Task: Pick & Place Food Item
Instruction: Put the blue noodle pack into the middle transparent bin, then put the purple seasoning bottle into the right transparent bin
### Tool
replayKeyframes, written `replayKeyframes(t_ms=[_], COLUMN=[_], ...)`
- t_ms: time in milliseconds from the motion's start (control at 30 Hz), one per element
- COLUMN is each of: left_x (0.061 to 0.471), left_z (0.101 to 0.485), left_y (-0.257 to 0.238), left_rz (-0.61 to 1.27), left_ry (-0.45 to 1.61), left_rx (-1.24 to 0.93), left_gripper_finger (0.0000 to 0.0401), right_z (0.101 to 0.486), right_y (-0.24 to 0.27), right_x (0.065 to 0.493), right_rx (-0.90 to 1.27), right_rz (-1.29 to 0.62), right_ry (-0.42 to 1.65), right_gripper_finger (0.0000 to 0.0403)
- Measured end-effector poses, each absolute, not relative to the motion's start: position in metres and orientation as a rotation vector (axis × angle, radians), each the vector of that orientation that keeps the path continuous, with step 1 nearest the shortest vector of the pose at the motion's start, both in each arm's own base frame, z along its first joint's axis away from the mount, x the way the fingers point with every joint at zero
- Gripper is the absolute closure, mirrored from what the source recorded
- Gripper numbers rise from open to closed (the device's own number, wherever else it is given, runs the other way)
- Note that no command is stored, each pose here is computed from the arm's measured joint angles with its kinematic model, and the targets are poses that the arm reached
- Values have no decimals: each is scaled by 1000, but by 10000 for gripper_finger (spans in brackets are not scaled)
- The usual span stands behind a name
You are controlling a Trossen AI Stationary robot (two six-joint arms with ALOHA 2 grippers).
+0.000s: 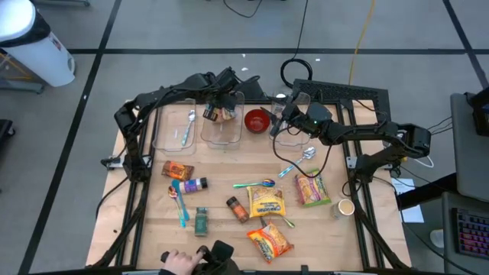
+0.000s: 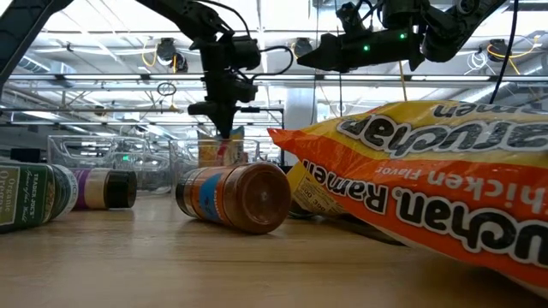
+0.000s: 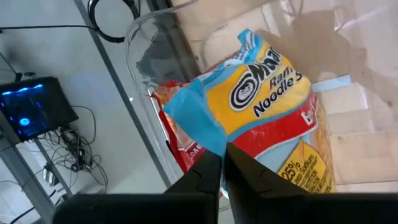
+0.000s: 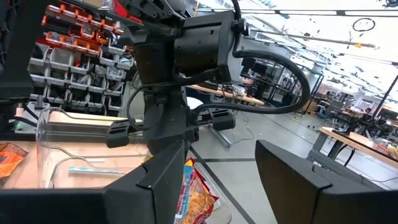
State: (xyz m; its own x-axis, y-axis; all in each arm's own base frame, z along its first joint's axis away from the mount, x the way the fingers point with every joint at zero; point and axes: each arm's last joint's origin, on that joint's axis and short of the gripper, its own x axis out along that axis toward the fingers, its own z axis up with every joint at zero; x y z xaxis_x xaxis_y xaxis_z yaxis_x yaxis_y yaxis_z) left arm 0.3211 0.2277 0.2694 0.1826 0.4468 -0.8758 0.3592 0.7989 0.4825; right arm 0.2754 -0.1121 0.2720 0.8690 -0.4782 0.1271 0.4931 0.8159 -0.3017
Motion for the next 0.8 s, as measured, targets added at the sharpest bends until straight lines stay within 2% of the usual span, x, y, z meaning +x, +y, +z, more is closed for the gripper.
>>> replayKeyframes(t_ms=[467,800], left_x=[320,319], left_z=[270,270], left_y=[229,230], left_rz=[108,183], left_ry=[1459,1480], left_rx=[724,697], left_gripper_finger=[277,241], right_z=[272,272], right_y=[-112,-112], right_x=[275,275], right_rx=[-334,-334], right_rz=[-518,-518], right_ry=[-45,-41], right_gripper_finger=[217,218])
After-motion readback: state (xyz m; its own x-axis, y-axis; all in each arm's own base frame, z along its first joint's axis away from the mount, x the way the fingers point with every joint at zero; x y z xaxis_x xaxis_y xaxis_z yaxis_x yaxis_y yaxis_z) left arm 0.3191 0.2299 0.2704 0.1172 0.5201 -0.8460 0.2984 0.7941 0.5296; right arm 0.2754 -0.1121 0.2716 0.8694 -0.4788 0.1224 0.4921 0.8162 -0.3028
